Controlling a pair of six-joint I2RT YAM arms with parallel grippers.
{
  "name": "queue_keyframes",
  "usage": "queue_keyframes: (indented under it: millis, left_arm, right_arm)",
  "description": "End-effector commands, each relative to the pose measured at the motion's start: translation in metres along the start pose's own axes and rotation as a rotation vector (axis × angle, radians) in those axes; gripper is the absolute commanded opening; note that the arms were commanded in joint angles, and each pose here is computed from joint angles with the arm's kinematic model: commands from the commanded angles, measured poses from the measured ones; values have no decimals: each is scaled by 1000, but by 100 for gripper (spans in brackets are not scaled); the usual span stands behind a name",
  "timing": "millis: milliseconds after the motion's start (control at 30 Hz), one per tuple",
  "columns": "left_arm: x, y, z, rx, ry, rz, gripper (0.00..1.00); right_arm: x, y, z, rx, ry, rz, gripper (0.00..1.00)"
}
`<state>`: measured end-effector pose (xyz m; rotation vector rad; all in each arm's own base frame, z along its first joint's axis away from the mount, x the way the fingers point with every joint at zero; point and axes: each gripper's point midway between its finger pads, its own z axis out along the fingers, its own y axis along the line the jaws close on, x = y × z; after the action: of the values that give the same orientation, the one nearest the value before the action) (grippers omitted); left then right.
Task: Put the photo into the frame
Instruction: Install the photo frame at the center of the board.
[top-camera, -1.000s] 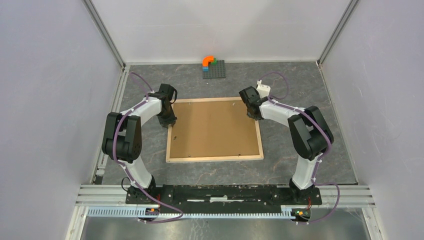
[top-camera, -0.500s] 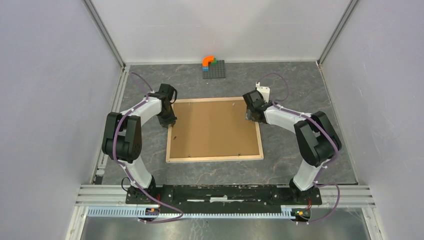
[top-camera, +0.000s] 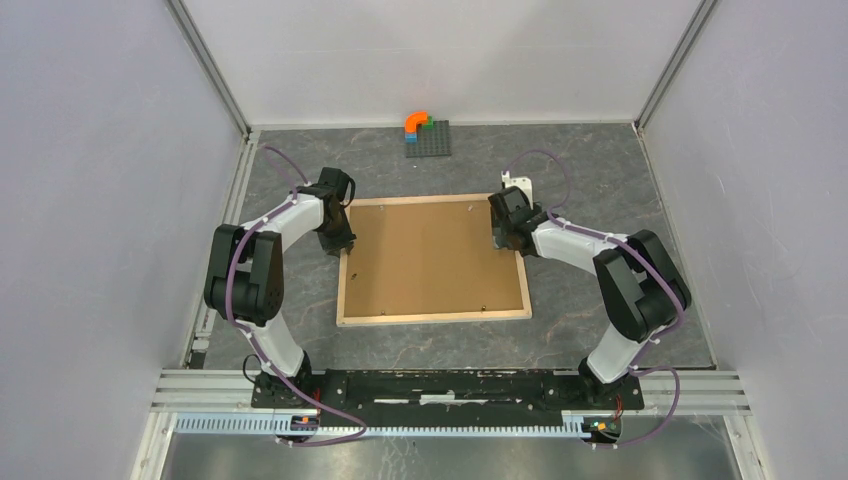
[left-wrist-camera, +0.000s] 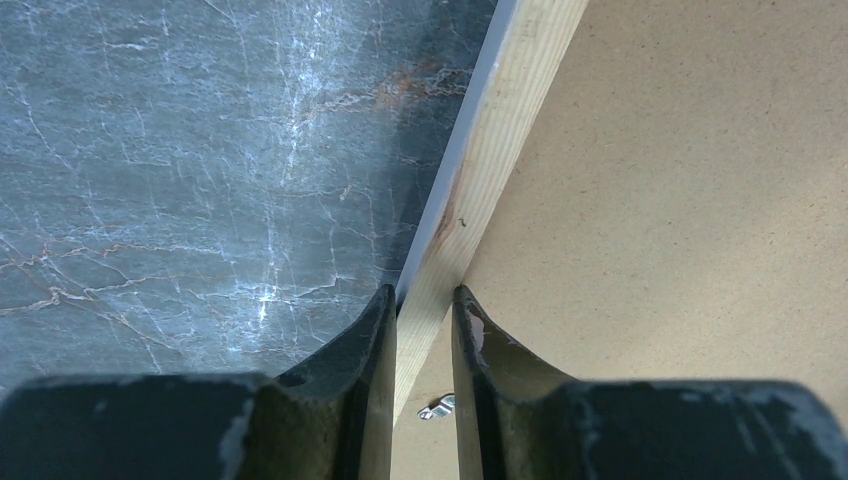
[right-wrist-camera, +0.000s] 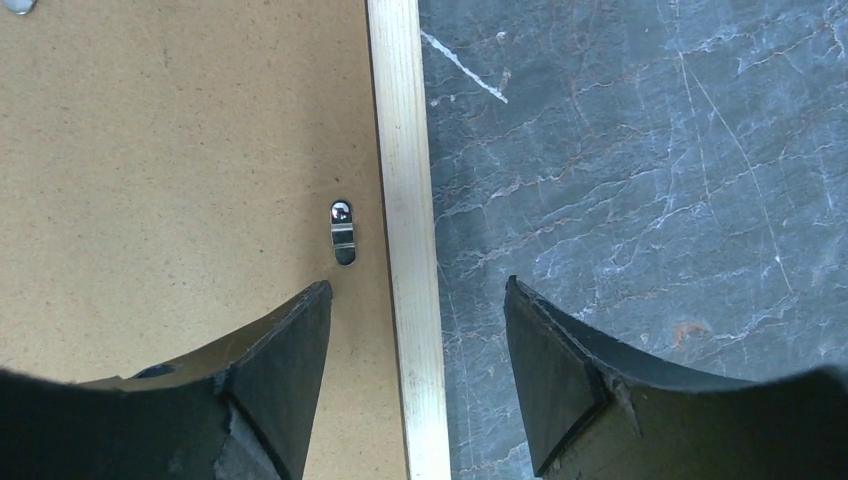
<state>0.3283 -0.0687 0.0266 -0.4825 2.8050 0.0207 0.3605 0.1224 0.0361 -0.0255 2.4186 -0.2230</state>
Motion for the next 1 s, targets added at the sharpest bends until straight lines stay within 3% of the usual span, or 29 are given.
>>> queue_keyframes:
  millis: [0,233,500,733,967]
  left_arm:
    - [0,-21,-5,84,10,2,2]
    - [-1,-22,-5,89,11,2,2]
    - [0,-22,-5,88,13,2,2]
    - [0,-22,-5,91,16,2,2]
    - [0,-23,-4,93,18,2,2]
  right_arm:
    - [-7,0,10,6,-11,0,67]
    - [-2,-3,19,9,-10,-1,56]
    - [0,-2,31,11,0,-7,55]
    - [7,-8,33,40,22,-10,33]
    - [8,-14,31,50,8,-22,29]
